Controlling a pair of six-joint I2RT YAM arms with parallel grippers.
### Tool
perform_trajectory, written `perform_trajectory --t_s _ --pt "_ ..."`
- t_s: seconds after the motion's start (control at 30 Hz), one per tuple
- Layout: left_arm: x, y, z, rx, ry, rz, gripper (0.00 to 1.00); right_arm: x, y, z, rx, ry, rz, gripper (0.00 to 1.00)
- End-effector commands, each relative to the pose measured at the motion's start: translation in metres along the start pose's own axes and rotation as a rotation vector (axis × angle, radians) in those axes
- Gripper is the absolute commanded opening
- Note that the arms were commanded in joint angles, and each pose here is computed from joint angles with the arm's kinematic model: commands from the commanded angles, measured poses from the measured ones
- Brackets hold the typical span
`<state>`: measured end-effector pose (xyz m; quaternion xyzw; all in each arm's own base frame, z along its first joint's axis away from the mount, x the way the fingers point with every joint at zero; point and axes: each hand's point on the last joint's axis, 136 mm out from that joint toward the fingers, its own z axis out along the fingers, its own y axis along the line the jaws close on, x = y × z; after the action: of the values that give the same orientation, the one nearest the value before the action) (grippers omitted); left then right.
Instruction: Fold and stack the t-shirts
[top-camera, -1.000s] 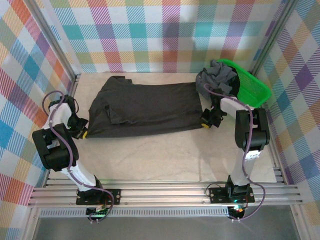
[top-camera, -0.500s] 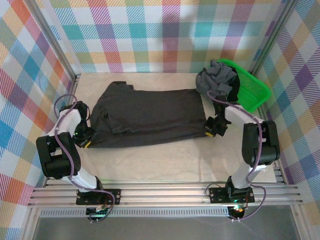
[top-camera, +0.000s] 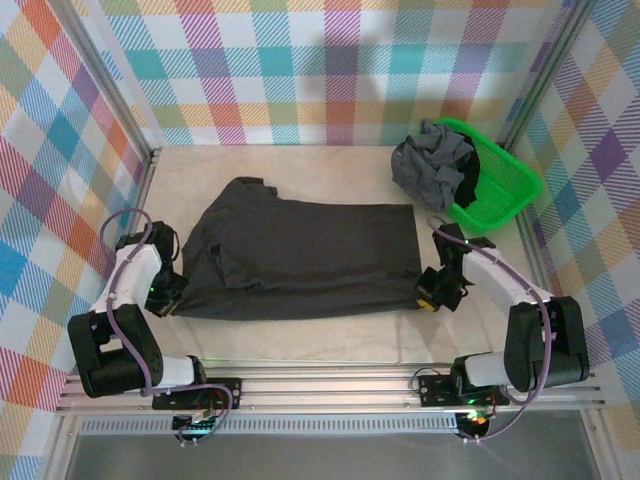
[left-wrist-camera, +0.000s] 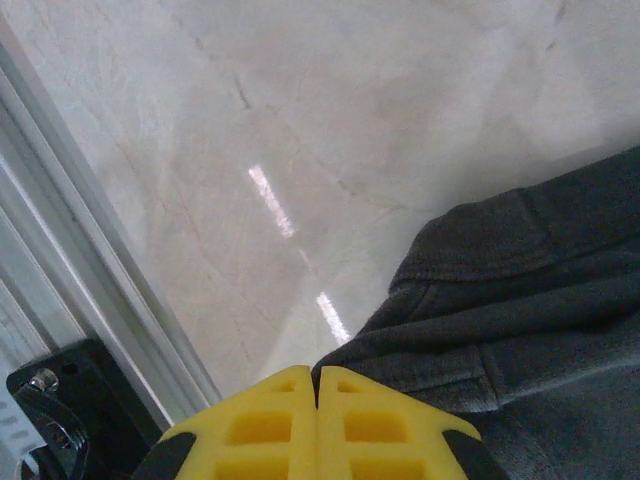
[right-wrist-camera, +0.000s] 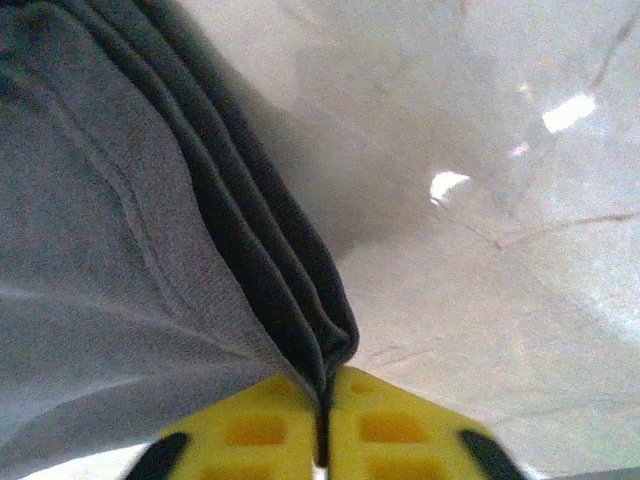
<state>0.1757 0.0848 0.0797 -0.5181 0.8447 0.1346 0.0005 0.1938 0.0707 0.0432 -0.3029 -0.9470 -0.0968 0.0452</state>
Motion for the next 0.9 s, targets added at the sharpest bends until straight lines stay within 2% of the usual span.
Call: perform_trajectory --t_s 0.0,0.03,0.1,0.17,0.23,0.3,0.33,0.4,0.47,0.57,0.73,0.87 --pt "-0.006 0.003 0.002 -0.031 -0.017 -0.019 0.25 0.009 -0.008 0.004 0.033 0.048 0.051 0.29" --pt "-0.009 0.002 -0.002 -0.028 -0.031 -0.020 0.35 0.006 -0.005 0.000 0.030 0.035 0.048 0.33" --pt "-0.018 -0.003 -0.018 0.002 -0.078 -0.029 0.45 -0.004 0.004 -0.018 0.004 -0.035 0.020 0.39" --pt "-0.022 -0.014 -0.040 0.062 -0.122 -0.027 0.46 -0.015 0.021 -0.042 -0.065 -0.129 -0.044 0.44" --pt "-0.013 -0.037 -0.059 0.171 -0.128 -0.017 0.47 -0.020 0.056 -0.065 -0.206 -0.202 -0.169 0.49" --pt "0.013 -0.071 -0.066 0.305 -0.050 -0.001 0.48 -0.014 0.095 -0.079 -0.366 -0.193 -0.292 0.53" --pt "0.030 -0.086 -0.064 0.347 0.013 -0.005 0.48 -0.004 0.117 -0.083 -0.469 -0.145 -0.354 0.53" --pt "0.063 -0.108 -0.055 0.383 0.115 -0.009 0.49 0.012 0.157 -0.091 -0.651 -0.073 -0.464 0.53" --pt "0.080 -0.120 -0.045 0.393 0.159 -0.034 0.49 0.025 0.180 -0.095 -0.735 -0.034 -0.539 0.55" --pt "0.091 -0.130 -0.032 0.366 0.192 -0.059 0.49 0.027 0.196 -0.097 -0.761 -0.010 -0.569 0.55" --pt "0.091 -0.139 -0.017 0.316 0.189 -0.043 0.49 0.021 0.201 -0.096 -0.741 -0.013 -0.570 0.54" --pt "0.088 -0.148 -0.006 0.292 0.170 -0.036 0.44 0.021 0.199 -0.093 -0.730 -0.016 -0.565 0.53"
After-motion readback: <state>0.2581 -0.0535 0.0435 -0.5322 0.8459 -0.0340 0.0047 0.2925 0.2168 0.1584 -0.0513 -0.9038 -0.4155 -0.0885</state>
